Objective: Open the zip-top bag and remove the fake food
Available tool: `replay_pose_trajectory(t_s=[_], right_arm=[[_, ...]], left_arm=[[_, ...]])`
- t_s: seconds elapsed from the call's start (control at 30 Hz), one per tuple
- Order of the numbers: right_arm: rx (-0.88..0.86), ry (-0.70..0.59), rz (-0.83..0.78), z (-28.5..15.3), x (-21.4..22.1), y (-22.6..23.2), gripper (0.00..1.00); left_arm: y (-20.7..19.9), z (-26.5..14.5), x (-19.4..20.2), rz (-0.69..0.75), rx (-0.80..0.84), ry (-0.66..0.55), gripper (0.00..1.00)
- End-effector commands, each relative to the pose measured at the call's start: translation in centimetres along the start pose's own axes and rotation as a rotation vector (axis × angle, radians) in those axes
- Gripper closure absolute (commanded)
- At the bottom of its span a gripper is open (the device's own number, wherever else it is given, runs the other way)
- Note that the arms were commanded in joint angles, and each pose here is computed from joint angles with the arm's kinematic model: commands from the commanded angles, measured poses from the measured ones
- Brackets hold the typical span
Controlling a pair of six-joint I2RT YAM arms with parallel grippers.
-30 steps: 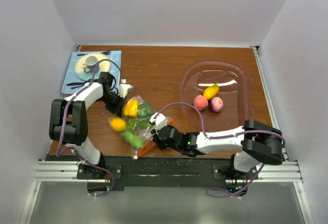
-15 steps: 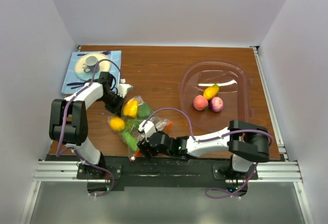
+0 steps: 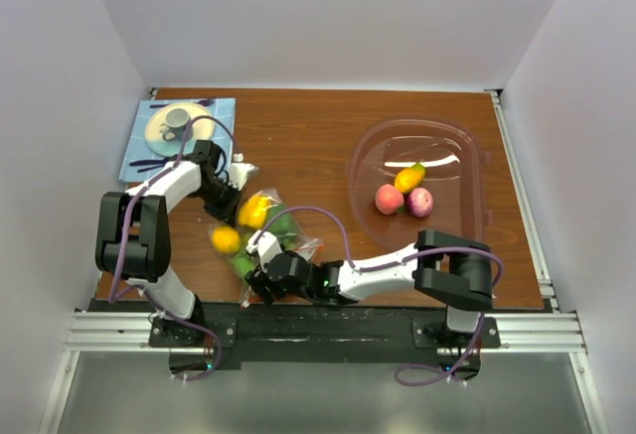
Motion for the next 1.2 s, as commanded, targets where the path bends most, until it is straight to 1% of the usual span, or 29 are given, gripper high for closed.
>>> replay_pose_trajectory(t_s=[0.0, 0.23, 0.37, 0.47, 0.53, 0.57, 0.6, 0.7, 0.77, 0.8, 0.87, 0.93, 1.0, 1.03, 1.07, 1.1, 1.13, 1.17], right_arm=[[-0.018, -0.046, 0.009, 0.3, -1.5, 1.0, 0.29], [-0.009, -0.019, 0.011, 1.4, -0.3, 0.9, 0.30], [0.031, -0.005, 0.014, 2.6, 0.5, 0.3, 0.34], [0.061, 0.026, 0.019, 2.9, 1.5, -0.3, 0.44], [0.053, 0.008, 0.032, 2.4, 1.6, -0.6, 0.58], [0.051, -0.028, 0.045, 1.6, 0.5, -0.5, 0.63], [0.060, -0.036, 0.049, 1.1, 0.6, -1.0, 0.72], [0.073, -0.063, 0.057, -0.9, -0.7, -1.4, 0.83], [0.082, -0.064, 0.060, -1.9, -1.0, -1.7, 0.87], [0.092, -0.060, 0.063, -3.2, -1.3, -2.1, 0.92], [0.106, -0.027, 0.052, -4.6, -1.0, -2.7, 0.94], [0.095, -0.014, 0.060, -6.4, -1.4, -2.7, 0.94], [0.116, 0.054, 0.052, -7.9, -0.2, -3.5, 0.94], [0.113, 0.038, 0.060, -9.2, -1.1, -3.5, 0.94], [0.156, 0.076, 0.042, -10.2, -0.3, -4.6, 0.94], [0.176, 0.073, 0.048, -11.2, -0.4, -5.2, 0.94], [0.200, 0.026, 0.060, -12.7, -1.7, -5.8, 0.95], [0.236, 0.036, 0.055, -14.1, -1.5, -6.9, 0.96]], left_arm=[[-0.4, -0.1, 0.2, -0.005, -0.006, -0.003, 1.00], [-0.8, -0.5, -0.1, -0.001, 0.006, -0.015, 1.00], [-0.8, -0.8, -0.1, 0.004, -0.001, -0.017, 1.00], [-0.7, -0.8, 0.1, 0.010, -0.010, -0.009, 1.00], [-0.6, -0.6, 0.5, 0.014, -0.017, 0.002, 1.00], [-0.5, -0.6, 0.5, 0.015, -0.022, 0.003, 1.00], [-0.4, -0.4, 0.6, 0.015, -0.026, 0.006, 1.00], [-0.3, -0.2, 0.8, 0.011, -0.028, 0.010, 1.00], [-0.2, 0.0, 0.7, 0.007, -0.030, 0.011, 1.00], [-0.1, 0.0, 0.6, 0.002, -0.036, 0.008, 1.00], [0.2, 0.0, 0.5, -0.003, -0.044, 0.005, 1.00], [0.4, 0.2, 0.6, -0.009, -0.053, 0.016, 1.00], [0.6, 0.3, 0.6, -0.012, -0.062, 0.019, 1.00], [0.8, 0.3, 0.6, -0.015, -0.071, 0.023, 1.00], [0.9, 0.3, 0.7, -0.016, -0.079, 0.025, 1.00], [1.0, 0.2, 0.6, -0.018, -0.082, 0.026, 1.00], [1.0, 0.0, 0.3, -0.016, -0.084, 0.018, 1.00], [0.9, -0.2, 0.3, -0.018, -0.082, 0.016, 1.00]])
Point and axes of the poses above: each gripper's point midway between its finger pads, its own z axis out along the fingers, its own y axis along the line the jaws close on, x = y × z, the point moved 1 cm from there along -z, back along the fingers, and after that the axes turned 13 degrees about z, right-handed, at the moved point
